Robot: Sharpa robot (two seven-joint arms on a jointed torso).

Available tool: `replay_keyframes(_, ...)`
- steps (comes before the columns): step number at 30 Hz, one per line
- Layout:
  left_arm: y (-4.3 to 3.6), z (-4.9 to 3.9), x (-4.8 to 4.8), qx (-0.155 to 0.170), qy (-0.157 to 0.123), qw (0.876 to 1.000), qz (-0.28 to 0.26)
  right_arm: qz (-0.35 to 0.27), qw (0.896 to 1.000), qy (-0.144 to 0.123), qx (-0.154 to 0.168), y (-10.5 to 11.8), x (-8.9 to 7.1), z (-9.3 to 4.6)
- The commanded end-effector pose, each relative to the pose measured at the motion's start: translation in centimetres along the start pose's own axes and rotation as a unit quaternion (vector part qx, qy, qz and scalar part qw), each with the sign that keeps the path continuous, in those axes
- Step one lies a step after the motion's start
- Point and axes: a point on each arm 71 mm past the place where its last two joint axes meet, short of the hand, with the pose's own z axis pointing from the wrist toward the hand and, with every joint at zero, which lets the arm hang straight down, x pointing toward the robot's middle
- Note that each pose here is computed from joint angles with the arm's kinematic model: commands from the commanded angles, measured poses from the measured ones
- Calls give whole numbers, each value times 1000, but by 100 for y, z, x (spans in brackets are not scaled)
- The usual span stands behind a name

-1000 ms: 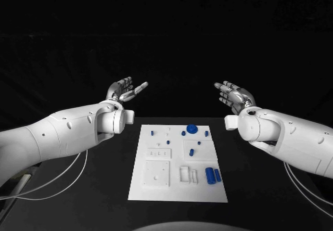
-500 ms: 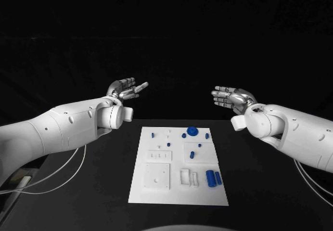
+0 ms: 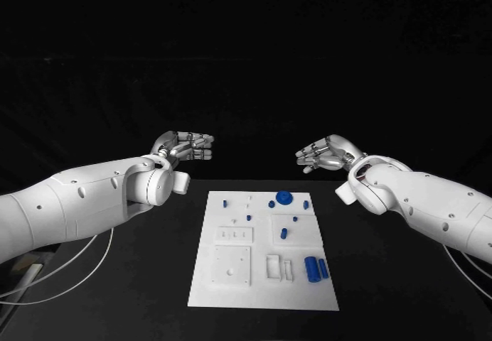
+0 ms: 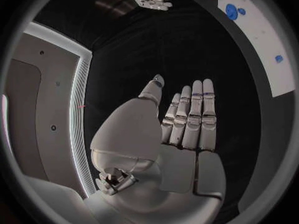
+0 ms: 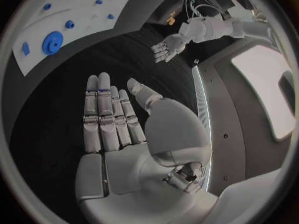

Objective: Assemble the parts on the task board

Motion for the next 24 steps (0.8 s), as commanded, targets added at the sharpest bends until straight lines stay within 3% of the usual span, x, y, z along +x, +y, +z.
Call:
replay_keyframes(1, -68, -52, 113, 17, 49, 999, -4, -153, 987, 20, -33, 82, 80, 14)
replay_keyframes(7, -128, -118, 227, 24, 77, 997, -10, -239, 970, 42, -27, 109, 171, 42)
replay_keyframes(16, -241, -245, 352, 39, 105, 994, -10, -310, 950, 15, -47, 241, 293, 125)
replay_keyframes(24, -324, -302, 391, 50, 115, 992, -10, -339, 940, 12, -43, 279, 412, 166)
